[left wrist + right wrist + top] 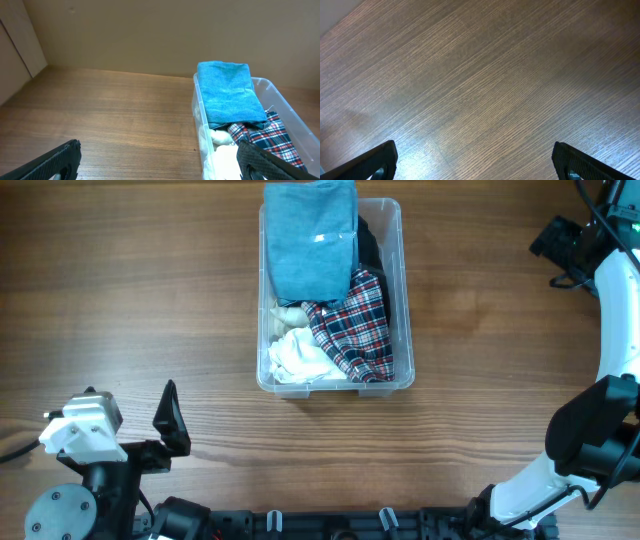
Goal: Pack container
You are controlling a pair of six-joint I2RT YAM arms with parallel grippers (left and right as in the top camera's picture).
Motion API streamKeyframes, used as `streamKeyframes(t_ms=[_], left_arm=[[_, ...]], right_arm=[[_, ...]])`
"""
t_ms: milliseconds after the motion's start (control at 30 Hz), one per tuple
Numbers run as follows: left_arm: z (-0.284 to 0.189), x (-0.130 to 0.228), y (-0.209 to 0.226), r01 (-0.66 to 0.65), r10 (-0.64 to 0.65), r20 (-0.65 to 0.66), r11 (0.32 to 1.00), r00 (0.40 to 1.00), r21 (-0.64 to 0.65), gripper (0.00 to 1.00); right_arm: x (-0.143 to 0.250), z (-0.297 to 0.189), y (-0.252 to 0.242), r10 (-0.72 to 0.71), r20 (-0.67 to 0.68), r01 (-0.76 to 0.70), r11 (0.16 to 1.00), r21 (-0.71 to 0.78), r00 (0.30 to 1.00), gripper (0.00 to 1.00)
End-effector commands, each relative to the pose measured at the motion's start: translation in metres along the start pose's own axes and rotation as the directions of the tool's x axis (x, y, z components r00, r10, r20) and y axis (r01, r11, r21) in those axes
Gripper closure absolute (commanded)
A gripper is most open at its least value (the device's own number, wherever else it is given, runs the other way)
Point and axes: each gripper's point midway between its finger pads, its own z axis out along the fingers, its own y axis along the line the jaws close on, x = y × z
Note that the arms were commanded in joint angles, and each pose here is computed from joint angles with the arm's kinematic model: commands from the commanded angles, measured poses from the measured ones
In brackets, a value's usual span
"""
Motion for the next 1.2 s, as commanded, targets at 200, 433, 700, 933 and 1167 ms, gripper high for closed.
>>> streamKeyframes(t_ms=[200, 433, 700, 933, 1167], left_arm=[[0.002, 0.001, 0.003, -0.002, 0.002, -0.002, 1.000, 1.000, -0.017, 0.00], [0.002, 0.001, 0.003, -0.002, 0.002, -0.002, 1.000, 1.000, -0.017, 0.00], [0.002, 0.001, 0.003, -0.002, 0.002, -0.002, 1.000, 1.000, -0.017, 0.00], [0.002, 0.001, 0.003, -0.003, 0.002, -0.002, 1.000, 1.000, -0.017, 0.00], [0.002, 0.001, 0.003, -0.002, 0.002, -0.002, 1.000, 1.000, -0.017, 0.00]], right_arm=[[-0.021, 0.005, 0.014, 0.023, 0.078, -0.018, 0.998, -0.061, 0.997, 0.00], [-0.056, -0.009, 0.063, 0.011, 0.239, 0.049, 0.969, -0.243, 0.971, 0.00], [-0.061, -0.068, 0.135, -0.122, 0.613, 0.388, 0.863, -0.322, 0.780, 0.00], [-0.009, -0.170, 0.096, -0.145, 0.704, 0.478, 0.825, -0.303, 0.696, 0.00], [0.024, -0.222, 0.065, -0.238, 0.721, 0.548, 0.805, -0.228, 0.651, 0.00]])
